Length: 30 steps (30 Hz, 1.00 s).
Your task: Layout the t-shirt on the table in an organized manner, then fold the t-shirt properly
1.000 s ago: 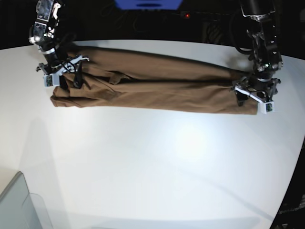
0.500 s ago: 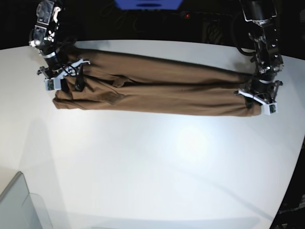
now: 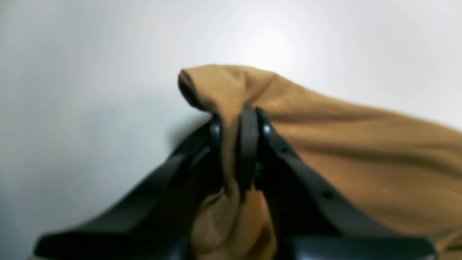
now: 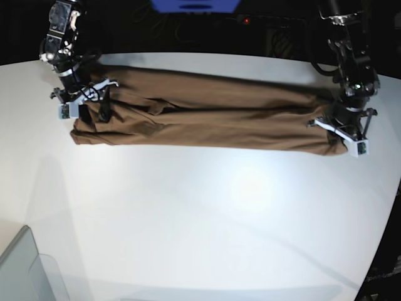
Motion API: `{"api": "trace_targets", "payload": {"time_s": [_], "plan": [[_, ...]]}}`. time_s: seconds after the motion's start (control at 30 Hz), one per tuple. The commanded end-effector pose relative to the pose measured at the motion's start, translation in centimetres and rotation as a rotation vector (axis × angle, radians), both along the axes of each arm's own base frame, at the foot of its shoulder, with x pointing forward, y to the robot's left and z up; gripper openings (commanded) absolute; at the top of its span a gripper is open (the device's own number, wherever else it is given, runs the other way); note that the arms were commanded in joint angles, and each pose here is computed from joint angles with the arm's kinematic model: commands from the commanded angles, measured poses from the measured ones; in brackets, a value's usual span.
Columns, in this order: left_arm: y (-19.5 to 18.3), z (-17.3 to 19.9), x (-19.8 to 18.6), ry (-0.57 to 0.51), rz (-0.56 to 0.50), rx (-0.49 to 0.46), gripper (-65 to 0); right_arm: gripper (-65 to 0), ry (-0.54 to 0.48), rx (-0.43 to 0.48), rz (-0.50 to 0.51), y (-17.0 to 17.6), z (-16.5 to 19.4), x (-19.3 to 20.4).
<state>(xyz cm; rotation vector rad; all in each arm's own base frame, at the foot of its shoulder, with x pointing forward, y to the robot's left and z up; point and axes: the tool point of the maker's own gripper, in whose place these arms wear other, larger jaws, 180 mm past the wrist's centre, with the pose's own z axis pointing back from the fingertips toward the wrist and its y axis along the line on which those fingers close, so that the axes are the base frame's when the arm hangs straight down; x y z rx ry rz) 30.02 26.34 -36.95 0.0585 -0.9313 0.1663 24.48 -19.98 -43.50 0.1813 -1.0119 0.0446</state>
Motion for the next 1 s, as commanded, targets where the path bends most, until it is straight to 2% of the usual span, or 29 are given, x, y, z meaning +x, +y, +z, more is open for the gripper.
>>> {"api": "trace_targets", "payload": {"time_s": [0.0,0.17,0.3,0.43,0.6,0.77,0.87,0.97], "plan": [[-0.5,3.7,1.7,-0.106,-0.032,0.029,-65.0,-30.3,0.082,-0.030,0.019,-0.2,-1.5,-0.9],[-5.7,8.3,1.3,-0.200,-0.089,-0.018,-65.0,-30.3,0.088,-0.027,0.018,-0.1,-1.7,-1.1],[-11.7,7.7,1.2,-0.179,-0.186,-0.094,-65.0,-30.3,0.084,-0.018,0.032,0.6,-1.7,-0.9],[-17.1,5.7,1.0,-0.122,-0.291,-0.099,-65.0,-30.3,0.084,-0.014,0.059,1.6,-1.7,-0.8],[-22.8,3.2,0.4,-0.039,-0.397,-0.005,-65.0,-30.3,0.084,-0.011,0.059,1.7,-1.7,-0.8],[-25.7,1.0,0.9,-0.010,-0.502,0.125,-65.0,-30.3,0.085,-0.005,0.078,2.4,-1.8,-0.7],[-27.6,0.4,1.1,-0.017,-0.556,0.142,-65.0,-30.3,0.086,-0.005,0.078,2.4,-1.8,-0.8],[-28.7,0.7,1.6,-0.037,-0.513,0.134,-65.0,-30.3,0.086,-0.005,0.078,2.4,-1.8,-0.8]]}}
